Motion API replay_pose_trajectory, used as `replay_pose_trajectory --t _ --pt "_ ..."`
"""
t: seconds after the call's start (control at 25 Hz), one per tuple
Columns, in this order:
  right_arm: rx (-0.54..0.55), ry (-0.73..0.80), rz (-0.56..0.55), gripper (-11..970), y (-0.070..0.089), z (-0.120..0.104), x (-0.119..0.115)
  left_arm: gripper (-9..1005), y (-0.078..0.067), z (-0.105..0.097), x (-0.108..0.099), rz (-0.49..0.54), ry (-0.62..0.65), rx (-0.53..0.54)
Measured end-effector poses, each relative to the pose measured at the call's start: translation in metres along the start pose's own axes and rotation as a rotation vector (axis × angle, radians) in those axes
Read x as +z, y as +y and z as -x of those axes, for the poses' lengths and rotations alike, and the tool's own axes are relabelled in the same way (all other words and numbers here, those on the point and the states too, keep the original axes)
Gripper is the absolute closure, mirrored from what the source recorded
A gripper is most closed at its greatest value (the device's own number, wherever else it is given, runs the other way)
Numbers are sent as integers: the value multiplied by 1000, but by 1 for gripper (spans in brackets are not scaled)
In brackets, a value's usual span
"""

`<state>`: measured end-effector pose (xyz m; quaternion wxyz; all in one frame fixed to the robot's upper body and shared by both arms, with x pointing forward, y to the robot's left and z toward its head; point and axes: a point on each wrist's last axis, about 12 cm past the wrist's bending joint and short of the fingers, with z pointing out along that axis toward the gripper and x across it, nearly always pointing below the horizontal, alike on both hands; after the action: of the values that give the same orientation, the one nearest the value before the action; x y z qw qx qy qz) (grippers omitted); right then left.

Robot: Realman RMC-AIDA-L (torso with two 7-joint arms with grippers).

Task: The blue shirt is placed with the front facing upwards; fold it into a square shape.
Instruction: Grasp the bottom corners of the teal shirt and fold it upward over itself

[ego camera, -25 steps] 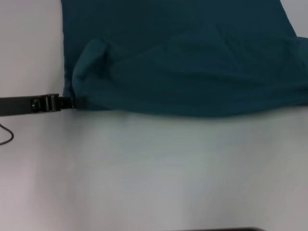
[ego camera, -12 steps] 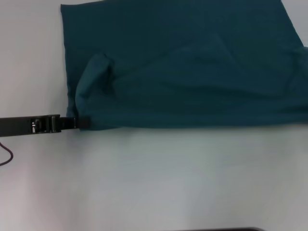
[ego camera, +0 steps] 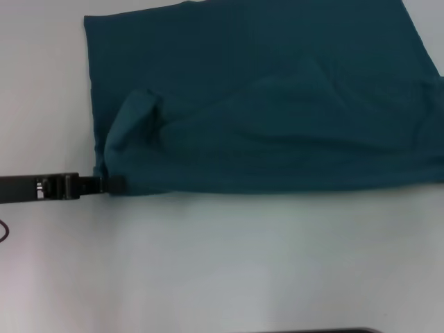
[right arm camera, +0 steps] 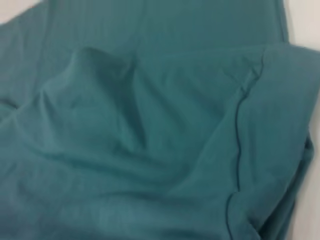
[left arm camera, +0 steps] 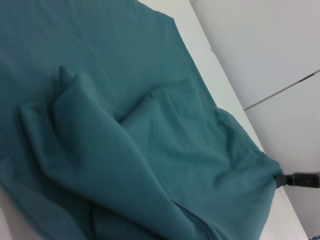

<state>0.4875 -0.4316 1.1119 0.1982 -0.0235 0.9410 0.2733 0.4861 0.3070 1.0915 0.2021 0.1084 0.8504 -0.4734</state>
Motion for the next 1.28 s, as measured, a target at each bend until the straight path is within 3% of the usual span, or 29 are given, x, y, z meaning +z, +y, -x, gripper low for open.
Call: replay_pose_trajectory --t 0.24,0.4,0.72,1.28 --pt "-27 -62 42 919 10 25 -4 970 -3 19 -6 -6 -7 36" --pt "-43 -58 62 919 15 29 -6 971 -6 20 -10 -36 -29 37" --pt "-5 -29 83 919 6 3 -21 970 -4 11 -16 -39 -39 23" --pt "28 43 152 919 3 -37 -35 971 -7 -8 -30 -74 -24 -10"
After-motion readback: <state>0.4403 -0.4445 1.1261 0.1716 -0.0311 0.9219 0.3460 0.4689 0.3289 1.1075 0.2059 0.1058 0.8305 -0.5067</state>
